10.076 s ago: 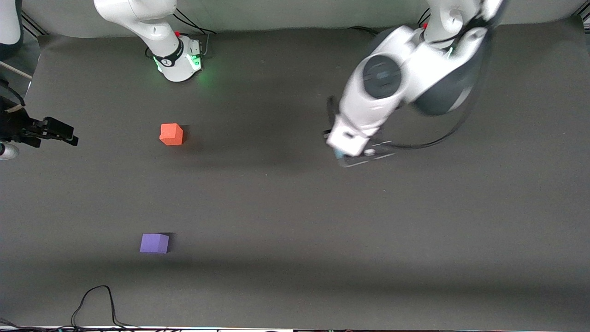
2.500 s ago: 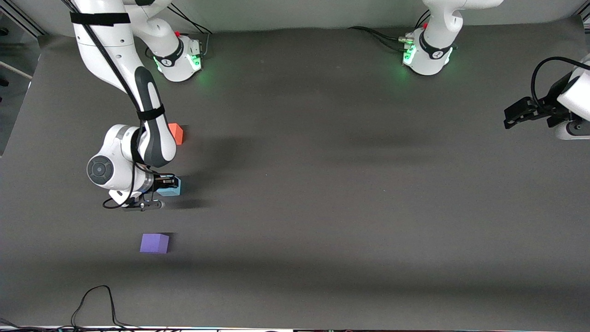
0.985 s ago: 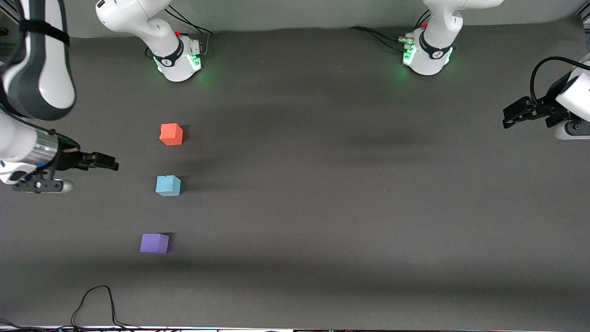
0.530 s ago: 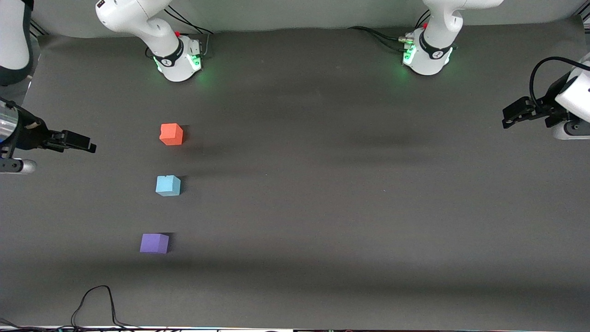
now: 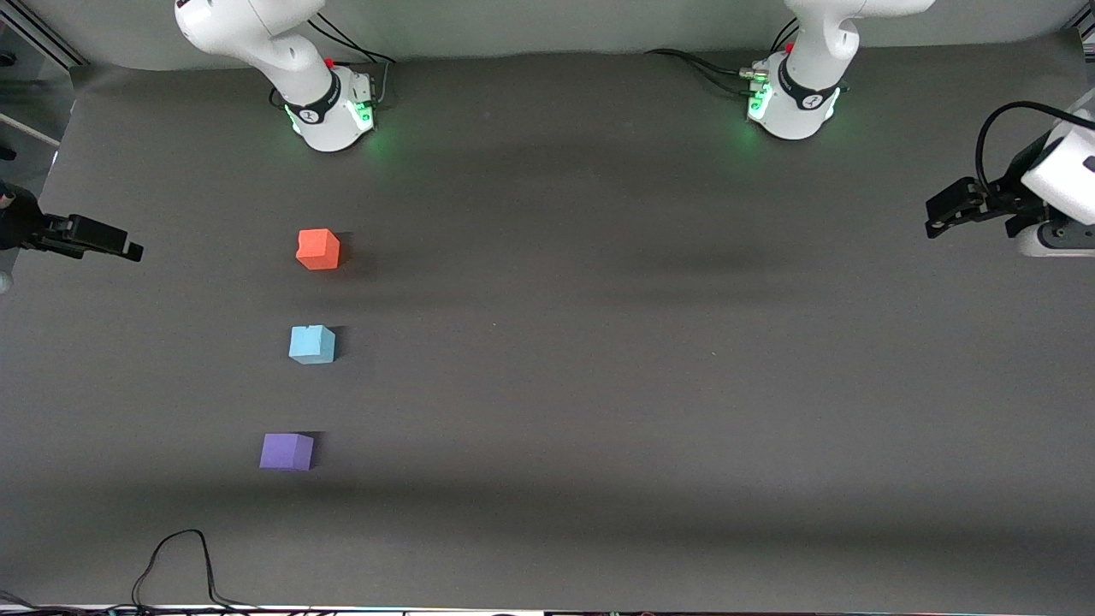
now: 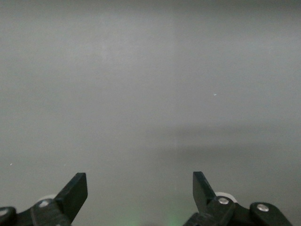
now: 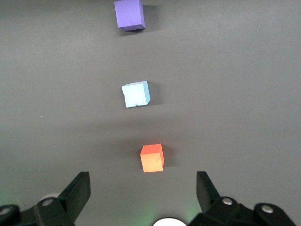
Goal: Place blue block between orange and purple blocks
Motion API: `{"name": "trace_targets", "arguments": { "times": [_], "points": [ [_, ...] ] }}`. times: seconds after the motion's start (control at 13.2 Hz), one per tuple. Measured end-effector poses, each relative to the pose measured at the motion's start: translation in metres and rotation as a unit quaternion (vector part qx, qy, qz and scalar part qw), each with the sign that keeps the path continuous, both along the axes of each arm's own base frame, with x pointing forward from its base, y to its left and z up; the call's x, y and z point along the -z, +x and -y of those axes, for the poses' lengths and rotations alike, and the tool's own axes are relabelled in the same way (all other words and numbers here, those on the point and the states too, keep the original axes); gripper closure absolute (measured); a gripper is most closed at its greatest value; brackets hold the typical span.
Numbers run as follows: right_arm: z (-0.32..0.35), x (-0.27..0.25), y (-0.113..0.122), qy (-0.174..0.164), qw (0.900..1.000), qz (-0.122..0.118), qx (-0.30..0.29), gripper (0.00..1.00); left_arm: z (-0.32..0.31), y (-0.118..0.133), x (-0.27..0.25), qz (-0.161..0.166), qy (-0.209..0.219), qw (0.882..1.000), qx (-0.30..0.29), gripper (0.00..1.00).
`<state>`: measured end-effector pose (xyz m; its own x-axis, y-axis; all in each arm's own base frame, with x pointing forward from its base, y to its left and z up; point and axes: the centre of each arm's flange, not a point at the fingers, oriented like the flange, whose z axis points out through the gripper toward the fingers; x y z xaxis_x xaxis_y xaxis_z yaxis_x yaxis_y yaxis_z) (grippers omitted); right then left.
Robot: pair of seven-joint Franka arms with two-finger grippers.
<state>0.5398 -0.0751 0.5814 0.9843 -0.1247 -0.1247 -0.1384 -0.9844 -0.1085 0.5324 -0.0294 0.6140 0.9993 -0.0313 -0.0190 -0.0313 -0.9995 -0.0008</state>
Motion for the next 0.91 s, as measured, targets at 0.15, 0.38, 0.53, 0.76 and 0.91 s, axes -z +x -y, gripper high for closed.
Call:
{"name": "trace_targets", "arguments": {
  "times": [0.15,0.38,0.53,0.76,0.91],
  "points": [
    [-0.001,-0.011,-0.006,0.001,1.000,0.009,0.005,0.00,0.009,0.000,-0.015,0.015,-0.003,1.000,0.008,0.00],
    [-0.008,-0.025,-0.016,-0.044,0.999,0.009,-0.002,0.00,0.011,0.000,-0.027,0.027,-0.004,1.000,0.009,0.00],
    [-0.022,-0.025,-0.018,-0.062,0.998,0.006,-0.002,0.00,0.014,0.000,-0.027,0.027,-0.004,1.000,0.012,0.00],
    [-0.023,-0.022,-0.019,-0.065,0.998,0.003,-0.002,0.00,0.016,0.001,-0.026,0.025,-0.003,1.000,0.013,0.00],
    [-0.021,-0.021,-0.018,-0.065,0.998,0.009,0.001,0.01,0.016,0.001,-0.026,0.024,-0.003,1.000,0.013,0.00]
  ]
}}
